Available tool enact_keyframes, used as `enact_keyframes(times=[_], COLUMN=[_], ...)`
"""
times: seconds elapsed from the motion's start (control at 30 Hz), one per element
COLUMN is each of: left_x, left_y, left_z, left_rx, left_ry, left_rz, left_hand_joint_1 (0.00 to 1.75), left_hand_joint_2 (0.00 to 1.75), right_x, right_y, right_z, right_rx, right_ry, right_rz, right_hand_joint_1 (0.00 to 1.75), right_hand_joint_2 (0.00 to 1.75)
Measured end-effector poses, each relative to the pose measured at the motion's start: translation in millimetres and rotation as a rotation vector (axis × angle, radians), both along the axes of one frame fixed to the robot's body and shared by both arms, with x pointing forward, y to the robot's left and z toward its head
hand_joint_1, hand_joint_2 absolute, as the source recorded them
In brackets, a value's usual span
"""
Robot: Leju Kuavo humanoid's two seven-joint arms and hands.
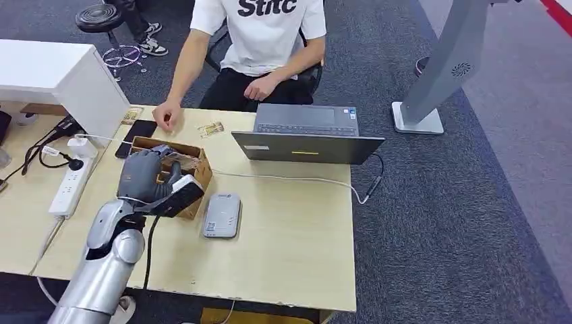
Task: Pass the card to the sensor for recognition and then transmit it.
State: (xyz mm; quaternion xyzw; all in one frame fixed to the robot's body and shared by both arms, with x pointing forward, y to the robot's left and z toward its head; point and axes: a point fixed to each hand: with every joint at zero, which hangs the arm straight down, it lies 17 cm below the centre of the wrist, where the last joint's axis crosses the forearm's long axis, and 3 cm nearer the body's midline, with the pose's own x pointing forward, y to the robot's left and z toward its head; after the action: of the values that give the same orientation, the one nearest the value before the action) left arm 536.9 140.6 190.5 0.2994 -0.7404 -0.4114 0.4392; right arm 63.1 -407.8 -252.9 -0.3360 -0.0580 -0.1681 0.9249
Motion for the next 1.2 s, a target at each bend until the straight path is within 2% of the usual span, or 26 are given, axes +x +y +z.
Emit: enact_keyframes(times=[0.57, 1.2], left_x=[-21.8, -30.1], left_y=[-52.0, -54.4], left_z=[-76.6, -114.1], left_rx=[0.095, 0.121], left_ry=[0.17, 0.262], left_rz=[-0.091, -0.087], left_hand_joint_1=[1.75, 1.75], left_hand_joint_2=[1.75, 1.75], right_x=[7.4, 10.8], right_y=[8.5, 11.0], right_z=[-1.7, -2.0], right_rx=[0.017, 0.02], right_ry=[-0.001, -0.004], right_rz=[0.043, 0.066], right_hand_joint_1=[0.0, 0.0], right_hand_joint_2=[1.75, 1.75])
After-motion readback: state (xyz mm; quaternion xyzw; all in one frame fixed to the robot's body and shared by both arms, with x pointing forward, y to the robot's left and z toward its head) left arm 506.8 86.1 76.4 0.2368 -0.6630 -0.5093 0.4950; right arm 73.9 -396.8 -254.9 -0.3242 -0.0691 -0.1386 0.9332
